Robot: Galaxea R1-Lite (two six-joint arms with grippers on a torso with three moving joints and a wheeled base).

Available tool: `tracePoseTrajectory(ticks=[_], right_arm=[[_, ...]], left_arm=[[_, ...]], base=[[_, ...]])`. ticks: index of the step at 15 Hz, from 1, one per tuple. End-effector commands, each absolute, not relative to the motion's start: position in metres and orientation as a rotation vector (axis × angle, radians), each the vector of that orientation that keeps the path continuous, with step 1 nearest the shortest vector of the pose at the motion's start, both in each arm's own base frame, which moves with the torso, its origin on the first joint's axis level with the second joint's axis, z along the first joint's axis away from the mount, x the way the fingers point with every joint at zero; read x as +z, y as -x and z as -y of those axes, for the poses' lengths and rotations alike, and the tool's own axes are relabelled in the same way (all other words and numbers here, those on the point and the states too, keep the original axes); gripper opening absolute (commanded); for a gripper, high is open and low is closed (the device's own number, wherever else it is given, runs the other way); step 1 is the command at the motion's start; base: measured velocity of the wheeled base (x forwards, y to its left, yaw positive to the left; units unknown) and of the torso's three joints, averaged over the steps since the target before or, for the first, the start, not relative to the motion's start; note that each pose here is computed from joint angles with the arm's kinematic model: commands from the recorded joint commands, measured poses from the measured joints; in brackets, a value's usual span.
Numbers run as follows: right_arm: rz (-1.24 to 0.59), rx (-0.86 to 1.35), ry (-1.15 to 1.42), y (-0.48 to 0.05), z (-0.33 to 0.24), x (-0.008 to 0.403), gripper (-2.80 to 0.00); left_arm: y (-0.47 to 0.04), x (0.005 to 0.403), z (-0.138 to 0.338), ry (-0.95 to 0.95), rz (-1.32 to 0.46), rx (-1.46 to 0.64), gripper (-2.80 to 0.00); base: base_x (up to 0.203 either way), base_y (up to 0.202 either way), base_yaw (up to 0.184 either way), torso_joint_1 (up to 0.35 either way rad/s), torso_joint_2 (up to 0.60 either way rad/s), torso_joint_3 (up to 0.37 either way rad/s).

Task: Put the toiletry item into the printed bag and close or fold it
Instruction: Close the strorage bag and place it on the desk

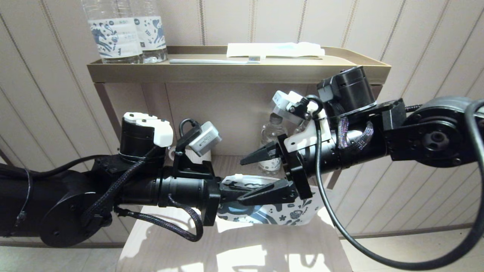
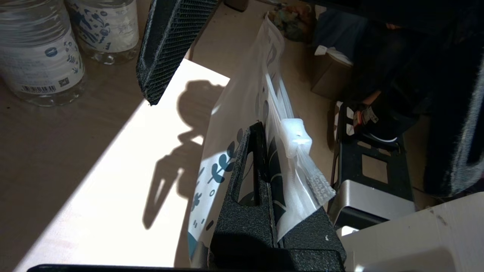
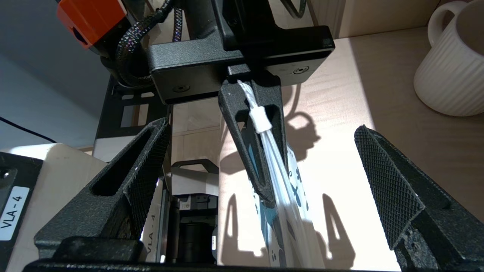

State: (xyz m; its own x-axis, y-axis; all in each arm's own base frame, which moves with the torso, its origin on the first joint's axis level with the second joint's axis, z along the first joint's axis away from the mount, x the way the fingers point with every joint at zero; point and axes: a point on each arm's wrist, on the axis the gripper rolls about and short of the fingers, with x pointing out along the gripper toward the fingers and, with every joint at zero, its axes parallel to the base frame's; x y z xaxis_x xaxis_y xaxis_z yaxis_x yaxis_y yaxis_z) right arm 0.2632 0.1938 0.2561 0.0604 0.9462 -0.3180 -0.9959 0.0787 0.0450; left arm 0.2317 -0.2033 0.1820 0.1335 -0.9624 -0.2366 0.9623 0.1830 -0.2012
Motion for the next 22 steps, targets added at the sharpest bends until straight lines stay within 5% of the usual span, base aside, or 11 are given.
tracePoseTrajectory(ticks=[1,22], right_arm=[[-0.284,1.491,0.207,-0.2630,-0.1945,0.2585,0.00],[-0.306,1.497,0.204,-0.2670,-0.1984,0.2515,0.00]], left_arm=[[-0.2320,0.1814,0.2039,0.001,-0.342,-1.400,-2.80],[-0.2321,0.1809,0.2034,0.000,-0.341,-1.399,-2.80]], base=[[0.000,0.000,0.000,0.000,0.00,0.000],[0.000,0.000,0.000,0.000,0.00,0.000]])
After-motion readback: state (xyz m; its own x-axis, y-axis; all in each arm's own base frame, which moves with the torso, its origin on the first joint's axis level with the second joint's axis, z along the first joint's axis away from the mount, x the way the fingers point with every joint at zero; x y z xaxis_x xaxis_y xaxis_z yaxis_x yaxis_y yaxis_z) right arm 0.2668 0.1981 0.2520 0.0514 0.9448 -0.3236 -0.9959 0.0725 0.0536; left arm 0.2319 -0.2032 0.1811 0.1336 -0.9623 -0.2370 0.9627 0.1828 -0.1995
